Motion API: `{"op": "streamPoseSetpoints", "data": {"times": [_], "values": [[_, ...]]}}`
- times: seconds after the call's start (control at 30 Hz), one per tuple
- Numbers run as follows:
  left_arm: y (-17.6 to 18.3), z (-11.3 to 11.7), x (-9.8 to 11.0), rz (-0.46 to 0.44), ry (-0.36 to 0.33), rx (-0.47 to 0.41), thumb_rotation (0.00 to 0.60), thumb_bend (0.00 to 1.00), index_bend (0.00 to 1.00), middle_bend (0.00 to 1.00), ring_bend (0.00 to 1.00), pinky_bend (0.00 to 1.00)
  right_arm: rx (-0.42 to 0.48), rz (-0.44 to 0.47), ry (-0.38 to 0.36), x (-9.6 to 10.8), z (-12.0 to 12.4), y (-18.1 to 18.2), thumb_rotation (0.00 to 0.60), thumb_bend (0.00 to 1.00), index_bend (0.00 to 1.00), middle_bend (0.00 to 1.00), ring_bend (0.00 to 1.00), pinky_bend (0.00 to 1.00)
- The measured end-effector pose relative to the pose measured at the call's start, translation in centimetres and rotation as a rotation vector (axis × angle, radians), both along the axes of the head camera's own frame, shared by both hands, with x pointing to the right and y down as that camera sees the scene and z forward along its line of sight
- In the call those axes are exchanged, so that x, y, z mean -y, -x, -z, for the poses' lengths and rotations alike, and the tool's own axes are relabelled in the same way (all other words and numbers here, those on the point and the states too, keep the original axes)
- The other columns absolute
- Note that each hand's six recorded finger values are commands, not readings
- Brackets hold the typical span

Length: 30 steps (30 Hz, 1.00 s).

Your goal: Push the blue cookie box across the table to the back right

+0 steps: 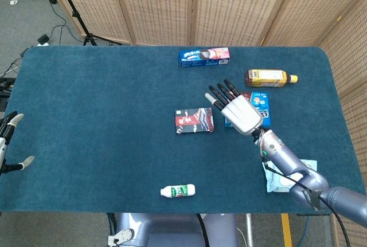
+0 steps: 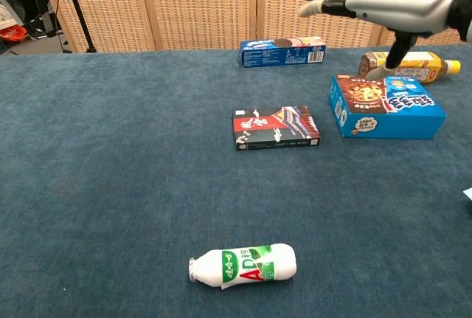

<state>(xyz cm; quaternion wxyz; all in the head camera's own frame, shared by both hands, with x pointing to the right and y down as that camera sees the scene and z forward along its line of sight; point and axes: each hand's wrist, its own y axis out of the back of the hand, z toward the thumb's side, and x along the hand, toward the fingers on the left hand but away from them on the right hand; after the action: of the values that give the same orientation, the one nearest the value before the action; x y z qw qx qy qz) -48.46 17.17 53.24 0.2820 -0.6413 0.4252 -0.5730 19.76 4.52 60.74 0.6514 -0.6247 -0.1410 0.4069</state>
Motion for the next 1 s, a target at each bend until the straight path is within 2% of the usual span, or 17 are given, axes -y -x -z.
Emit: {"op": "streamPoseSetpoints", "data": {"times": [0.1,0.2,0.57,1.0], "values": [[0.0,0.0,0.0,0.001,-0.001,0.0,0.6,0.2,0.0,0.0,0.0,0.0,0.016,0.071,0.005,0.6,0.7,2.1,0.6,1.0,0.35,0.23,0.09,0.13],[0.1,0.1,0.0,0.004,-0.001,0.0,0.6,0.2,0.0,0.0,0.0,0.0,0.006,0.086,0.023,1.4,0.1,2.7,0.6,1.0,0.38,0.26,0.12,0.21],[0.1,-0.1,0.0,0.005,0.005,0.0,0.6,0.2,0.0,0.0,0.0,0.0,-0.047,0.06,0.092,3.7,-4.3,5.1,0.6,1.0,0.39,0.27,0.15,0.21],[-0.1,-0.5,0.0,0.001,0.02,0.004,0.6,0.2,0.0,0.0,0.0,0.0,-0.153,-0.011,0.175,4.2,-9.4,4.9,0.6,1.0,0.39,0.3,0.17,0.21]]}}
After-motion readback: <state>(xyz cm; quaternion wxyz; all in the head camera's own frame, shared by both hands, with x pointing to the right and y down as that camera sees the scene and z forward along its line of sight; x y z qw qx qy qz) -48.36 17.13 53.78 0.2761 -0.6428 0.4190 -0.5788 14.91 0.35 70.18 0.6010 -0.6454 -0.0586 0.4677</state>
